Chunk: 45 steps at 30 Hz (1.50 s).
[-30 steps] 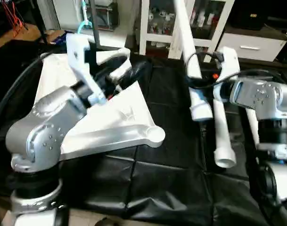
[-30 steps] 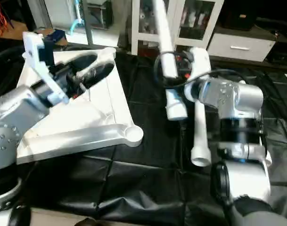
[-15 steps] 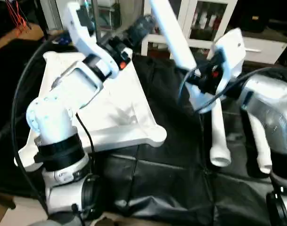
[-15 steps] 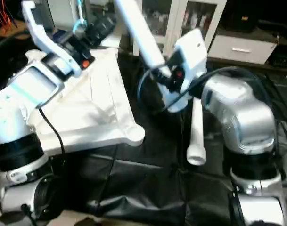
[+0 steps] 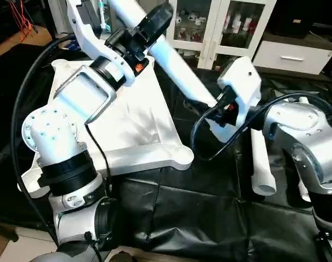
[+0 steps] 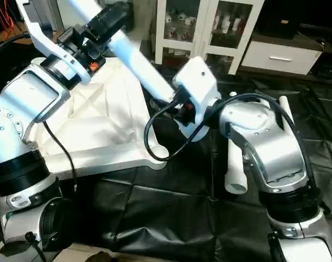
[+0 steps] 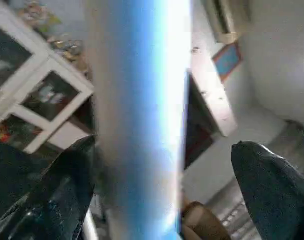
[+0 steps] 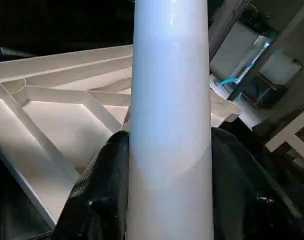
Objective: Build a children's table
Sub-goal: Pick table leg
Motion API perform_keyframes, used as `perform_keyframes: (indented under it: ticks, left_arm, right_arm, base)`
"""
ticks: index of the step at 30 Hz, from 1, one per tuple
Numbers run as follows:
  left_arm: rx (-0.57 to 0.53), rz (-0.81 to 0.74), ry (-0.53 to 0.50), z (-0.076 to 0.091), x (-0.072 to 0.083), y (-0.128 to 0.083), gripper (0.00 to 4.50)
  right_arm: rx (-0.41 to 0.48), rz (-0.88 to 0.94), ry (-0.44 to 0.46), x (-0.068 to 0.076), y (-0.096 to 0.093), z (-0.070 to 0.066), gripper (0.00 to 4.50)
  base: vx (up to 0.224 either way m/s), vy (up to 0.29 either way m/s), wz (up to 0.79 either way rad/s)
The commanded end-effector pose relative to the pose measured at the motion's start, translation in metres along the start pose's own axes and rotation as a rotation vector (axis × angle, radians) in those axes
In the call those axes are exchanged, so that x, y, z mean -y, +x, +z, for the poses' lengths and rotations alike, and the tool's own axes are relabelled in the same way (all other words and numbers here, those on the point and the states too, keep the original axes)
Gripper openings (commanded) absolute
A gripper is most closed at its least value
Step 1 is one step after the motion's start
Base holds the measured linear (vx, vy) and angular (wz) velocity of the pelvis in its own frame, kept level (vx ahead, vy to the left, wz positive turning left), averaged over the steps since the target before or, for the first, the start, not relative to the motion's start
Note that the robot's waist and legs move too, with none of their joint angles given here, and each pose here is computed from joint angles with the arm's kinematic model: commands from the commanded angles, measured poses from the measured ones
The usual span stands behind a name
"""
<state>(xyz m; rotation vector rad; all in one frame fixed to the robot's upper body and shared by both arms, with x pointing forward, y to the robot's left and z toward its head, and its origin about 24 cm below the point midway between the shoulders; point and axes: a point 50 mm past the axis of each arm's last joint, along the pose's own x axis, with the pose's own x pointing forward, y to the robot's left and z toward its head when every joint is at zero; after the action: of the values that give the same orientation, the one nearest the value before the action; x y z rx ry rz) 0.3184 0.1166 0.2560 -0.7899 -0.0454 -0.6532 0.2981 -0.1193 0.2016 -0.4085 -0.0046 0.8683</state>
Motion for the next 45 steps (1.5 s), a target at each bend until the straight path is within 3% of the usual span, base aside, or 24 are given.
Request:
perform_keyframes:
  ticks: [1, 4, 5, 9, 11, 19, 29, 34, 37, 45]
  left_arm:
    - [0.003, 0.051, 0.007, 0.0, -0.003, 0.003, 4.15]
    - [0.021, 0.075, -0.007, 0.003, -0.006, 0.003, 4.12]
    - [0.026, 0.073, -0.014, 0.003, -0.006, 0.002, 3.8]
    - [0.025, 0.064, -0.029, 0.003, -0.006, 0.001, 3.74]
    - [0.021, 0.058, -0.029, 0.002, -0.005, 0.001, 3.39]
    - [0.022, 0.035, -0.036, 0.002, -0.003, -0.001, 2.93]
    - [0.044, 0.048, -0.04, 0.005, -0.005, -0.002, 1.82]
    - [0.065, 0.063, -0.037, 0.009, -0.007, -0.003, 1.64]
    - [0.077, 0.069, -0.017, 0.012, -0.008, -0.003, 1.64]
    - [0.161, 0.131, 0.053, 0.024, -0.014, -0.004, 1.63]
  right_arm:
    - [0.015, -0.013, -0.046, 0.0, -0.003, 0.004, 1.82]
    - [0.017, -0.026, -0.062, 0.0, -0.002, 0.005, 1.82]
    - [0.017, -0.032, -0.067, 0.001, -0.002, 0.005, 1.82]
    - [0.02, -0.038, -0.071, 0.001, -0.001, 0.005, 1.82]
    - [0.021, -0.036, -0.072, 0.001, -0.001, 0.005, 1.82]
    - [0.021, -0.022, -0.076, -0.001, 0.001, 0.005, 1.82]
    - [0.023, -0.056, -0.109, 0.002, 0.002, 0.006, 1.82]
    - [0.022, -0.076, -0.117, 0.004, 0.003, 0.006, 1.82]
    - [0.033, -0.069, -0.099, 0.003, 0.003, 0.006, 2.52]
    - [0.079, 0.001, -0.114, -0.007, 0.003, 0.011, 3.16]
  base:
    - [0.0, 0.0, 0.0]
    - [0.0, 0.0, 0.0]
    - [0.0, 0.0, 0.0]
    - [0.0, 0.0, 0.0]
    - [0.0, 0.0, 0.0]
    - [0.0, 0.0, 0.0]
    - [0.0, 0.0, 0.0]
    - [0.0, 0.0, 0.0]
    - [0.0, 0.0, 0.0]
    - [0.0, 0.0, 0.0]
